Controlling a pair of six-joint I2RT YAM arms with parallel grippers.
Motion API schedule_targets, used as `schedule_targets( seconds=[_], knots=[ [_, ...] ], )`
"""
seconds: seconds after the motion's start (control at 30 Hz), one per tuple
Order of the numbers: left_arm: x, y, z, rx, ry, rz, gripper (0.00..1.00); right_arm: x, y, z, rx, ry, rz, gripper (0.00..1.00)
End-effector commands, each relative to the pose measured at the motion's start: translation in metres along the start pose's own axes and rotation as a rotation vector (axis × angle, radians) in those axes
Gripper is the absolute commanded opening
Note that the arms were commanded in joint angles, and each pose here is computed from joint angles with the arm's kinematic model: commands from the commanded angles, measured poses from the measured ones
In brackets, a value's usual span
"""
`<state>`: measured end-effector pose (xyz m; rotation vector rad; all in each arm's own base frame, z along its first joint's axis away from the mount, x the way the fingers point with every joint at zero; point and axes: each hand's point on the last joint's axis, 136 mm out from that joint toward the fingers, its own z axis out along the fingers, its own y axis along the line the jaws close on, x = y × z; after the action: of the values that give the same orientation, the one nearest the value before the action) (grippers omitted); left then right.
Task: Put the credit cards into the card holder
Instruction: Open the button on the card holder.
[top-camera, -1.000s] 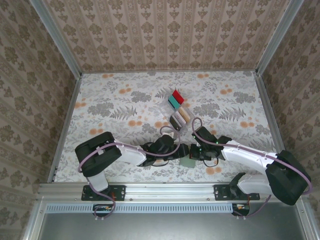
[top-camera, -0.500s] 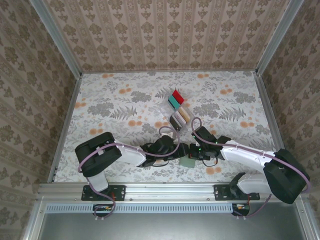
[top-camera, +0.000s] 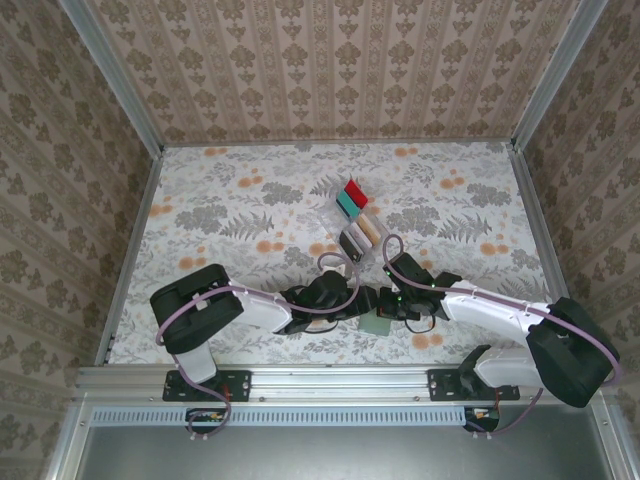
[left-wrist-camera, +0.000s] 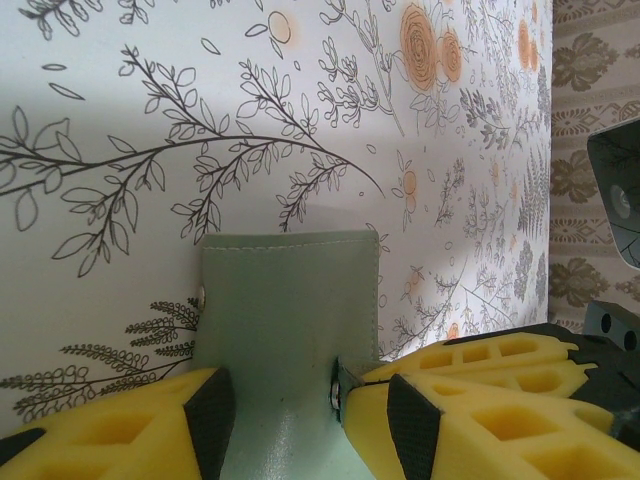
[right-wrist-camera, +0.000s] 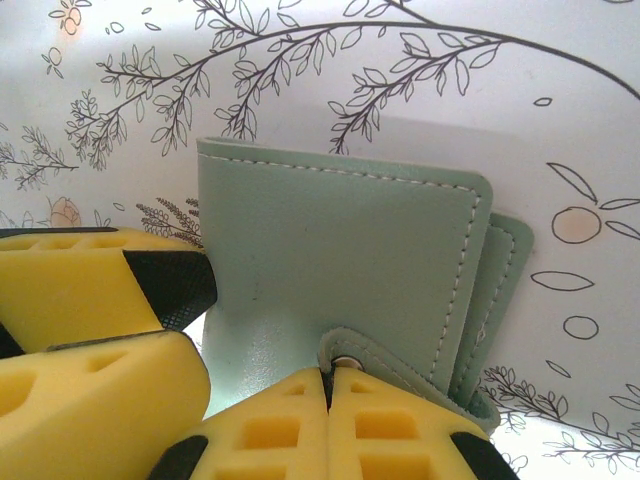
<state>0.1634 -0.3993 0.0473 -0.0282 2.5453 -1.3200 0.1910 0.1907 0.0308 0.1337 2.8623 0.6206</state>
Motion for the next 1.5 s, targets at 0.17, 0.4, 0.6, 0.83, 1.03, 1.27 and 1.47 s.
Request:
schedule_targets(
  seconds=[0.17,0.4,0.6,0.83,1.03,1.27,1.47],
  knots=[
    [0.015,0.012,0.008,-0.036,0.047,-0.015,0.60,0.007,0.011,0.007,-0.068,0.033,-0.019,0.00],
    [0.016,0.010,0.011,-0.013,0.053,-0.022,0.58,0.008,0.010,0.007,-0.070,0.030,-0.016,0.00],
    [0.021,0.004,0.018,0.034,0.077,-0.028,0.50,0.008,0.011,0.008,-0.076,0.030,-0.013,0.00],
    [0.020,0.003,0.020,0.052,0.070,-0.043,0.49,0.008,0.012,0.008,-0.084,0.028,-0.011,0.00],
    [0.019,0.003,0.018,0.042,0.066,-0.039,0.47,0.007,0.011,0.009,-0.078,0.028,-0.008,0.00],
    [0.017,0.008,0.011,0.022,0.041,-0.038,0.46,0.007,0.010,0.008,-0.068,0.024,-0.008,0.00],
    [0.019,0.010,0.010,0.020,0.050,-0.037,0.46,0.009,0.006,0.011,-0.069,0.017,0.010,0.00]
  ],
)
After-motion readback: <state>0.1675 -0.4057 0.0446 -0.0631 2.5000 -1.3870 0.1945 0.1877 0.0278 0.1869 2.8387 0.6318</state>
